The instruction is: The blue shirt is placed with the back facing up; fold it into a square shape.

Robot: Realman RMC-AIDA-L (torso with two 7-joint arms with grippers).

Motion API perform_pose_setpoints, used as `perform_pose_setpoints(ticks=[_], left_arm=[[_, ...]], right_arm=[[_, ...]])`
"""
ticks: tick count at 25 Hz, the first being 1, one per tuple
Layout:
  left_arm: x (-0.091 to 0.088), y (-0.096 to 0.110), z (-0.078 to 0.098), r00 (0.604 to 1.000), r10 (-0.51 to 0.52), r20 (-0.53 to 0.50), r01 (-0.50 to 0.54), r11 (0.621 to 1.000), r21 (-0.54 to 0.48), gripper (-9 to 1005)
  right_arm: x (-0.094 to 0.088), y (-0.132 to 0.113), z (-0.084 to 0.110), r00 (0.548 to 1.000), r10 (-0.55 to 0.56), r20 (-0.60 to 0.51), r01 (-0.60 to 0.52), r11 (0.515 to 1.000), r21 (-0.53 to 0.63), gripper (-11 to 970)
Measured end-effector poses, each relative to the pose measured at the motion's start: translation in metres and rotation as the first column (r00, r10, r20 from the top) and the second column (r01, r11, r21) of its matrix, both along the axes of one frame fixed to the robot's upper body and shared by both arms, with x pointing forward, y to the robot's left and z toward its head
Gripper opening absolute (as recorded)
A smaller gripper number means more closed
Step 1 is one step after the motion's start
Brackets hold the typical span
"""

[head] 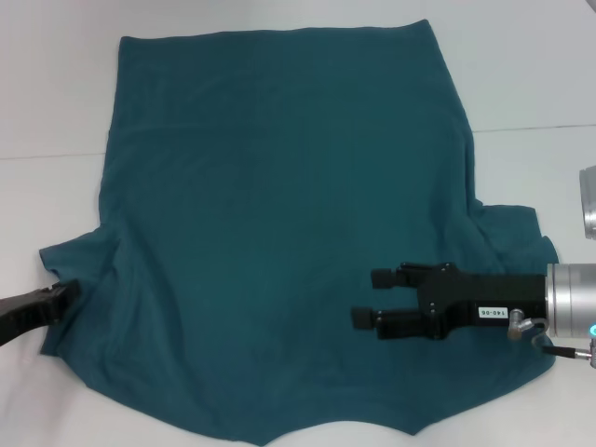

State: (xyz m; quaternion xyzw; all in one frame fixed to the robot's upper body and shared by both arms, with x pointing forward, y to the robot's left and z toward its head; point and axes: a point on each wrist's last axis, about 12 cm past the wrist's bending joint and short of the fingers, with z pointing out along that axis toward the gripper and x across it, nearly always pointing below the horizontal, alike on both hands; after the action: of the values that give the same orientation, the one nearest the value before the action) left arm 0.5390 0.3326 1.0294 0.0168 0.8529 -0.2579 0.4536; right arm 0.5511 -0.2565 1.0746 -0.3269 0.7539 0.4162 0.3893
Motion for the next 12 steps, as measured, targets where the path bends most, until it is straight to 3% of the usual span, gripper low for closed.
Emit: perform_pose_setpoints(ticks=[3,12], left_arm=[[0.001,0.001,0.001,1.0,-0.001,0.002,0.001,1.0,0.005,155],[0.005,0.015,0.01,0.999,0.028,0.016,-0.029,0.999,0.046,3]], right_arm=[[0.001,-0.002,0.001,1.0,-0.016,0.003,0.016,1.0,0.01,917],[-0.01,-0.009,-0.008,0.996,-0.081,-0.024,0.083,0.994,0.076,916]])
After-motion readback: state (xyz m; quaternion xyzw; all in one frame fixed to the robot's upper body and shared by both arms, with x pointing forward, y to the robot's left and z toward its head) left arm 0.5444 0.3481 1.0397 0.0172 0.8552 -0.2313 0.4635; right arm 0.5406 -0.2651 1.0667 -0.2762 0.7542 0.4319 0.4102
